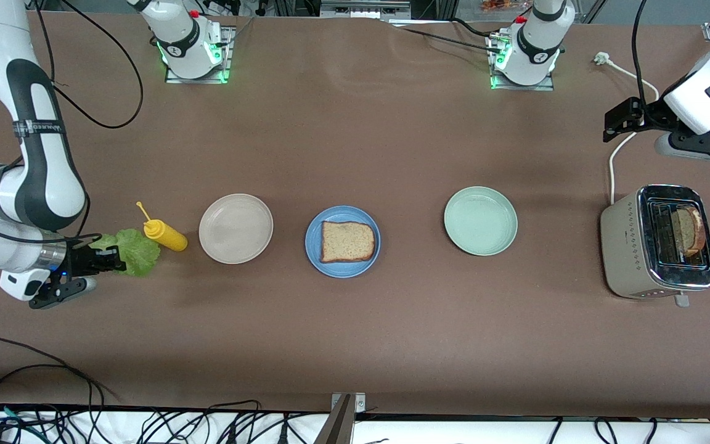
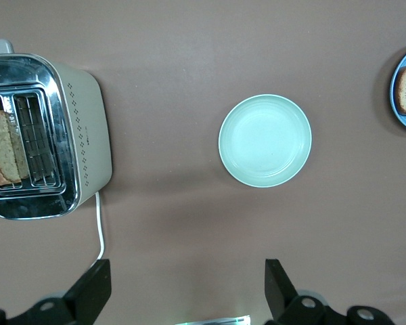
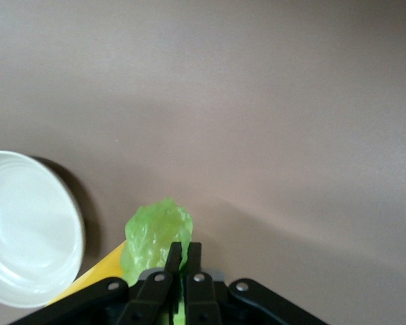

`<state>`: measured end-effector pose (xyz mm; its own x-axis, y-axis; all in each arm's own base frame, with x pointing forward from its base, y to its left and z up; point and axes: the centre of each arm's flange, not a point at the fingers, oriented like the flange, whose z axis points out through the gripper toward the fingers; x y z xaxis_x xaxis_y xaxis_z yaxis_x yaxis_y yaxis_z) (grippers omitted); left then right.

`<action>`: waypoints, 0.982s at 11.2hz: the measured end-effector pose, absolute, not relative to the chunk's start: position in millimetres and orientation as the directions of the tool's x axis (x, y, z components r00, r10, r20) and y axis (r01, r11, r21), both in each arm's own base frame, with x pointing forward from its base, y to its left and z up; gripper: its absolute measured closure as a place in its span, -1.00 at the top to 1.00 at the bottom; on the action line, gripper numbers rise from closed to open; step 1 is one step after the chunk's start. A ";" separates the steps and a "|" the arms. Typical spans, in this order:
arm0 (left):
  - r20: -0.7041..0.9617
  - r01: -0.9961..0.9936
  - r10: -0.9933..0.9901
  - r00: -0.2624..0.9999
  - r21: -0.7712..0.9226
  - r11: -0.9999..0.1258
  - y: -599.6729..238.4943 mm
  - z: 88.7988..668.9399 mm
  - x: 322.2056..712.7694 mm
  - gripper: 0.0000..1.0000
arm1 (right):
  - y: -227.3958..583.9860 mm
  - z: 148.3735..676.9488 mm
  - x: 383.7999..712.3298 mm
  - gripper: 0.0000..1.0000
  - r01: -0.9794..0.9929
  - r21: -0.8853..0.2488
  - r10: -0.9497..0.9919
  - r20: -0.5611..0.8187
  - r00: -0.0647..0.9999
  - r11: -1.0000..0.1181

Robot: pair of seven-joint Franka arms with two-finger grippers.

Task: Make sandwich in blue plate with both arms
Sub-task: 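Lift the lettuce and carry it with the right gripper to the blue plate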

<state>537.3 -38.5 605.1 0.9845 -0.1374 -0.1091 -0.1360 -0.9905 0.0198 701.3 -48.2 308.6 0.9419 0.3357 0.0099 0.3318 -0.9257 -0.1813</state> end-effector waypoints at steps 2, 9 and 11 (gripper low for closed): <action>-0.109 -0.137 -0.139 0.984 0.020 -0.990 -39.1 605.1 537.2 1.00 | -42.3 326.6 697.7 -0.90 0.343 -0.193 0.350 -0.001 0.937 -0.919; -0.109 -0.139 -0.140 0.984 0.020 -0.990 -39.8 605.2 537.2 1.00 | -40.5 446.5 692.8 -0.90 0.348 -0.218 0.365 -0.041 0.930 -0.912; -0.109 -0.140 -0.141 0.984 0.020 -0.990 -39.9 605.2 537.2 1.00 | -33.4 452.1 691.9 -0.90 0.289 -0.220 0.309 -0.059 0.949 -0.932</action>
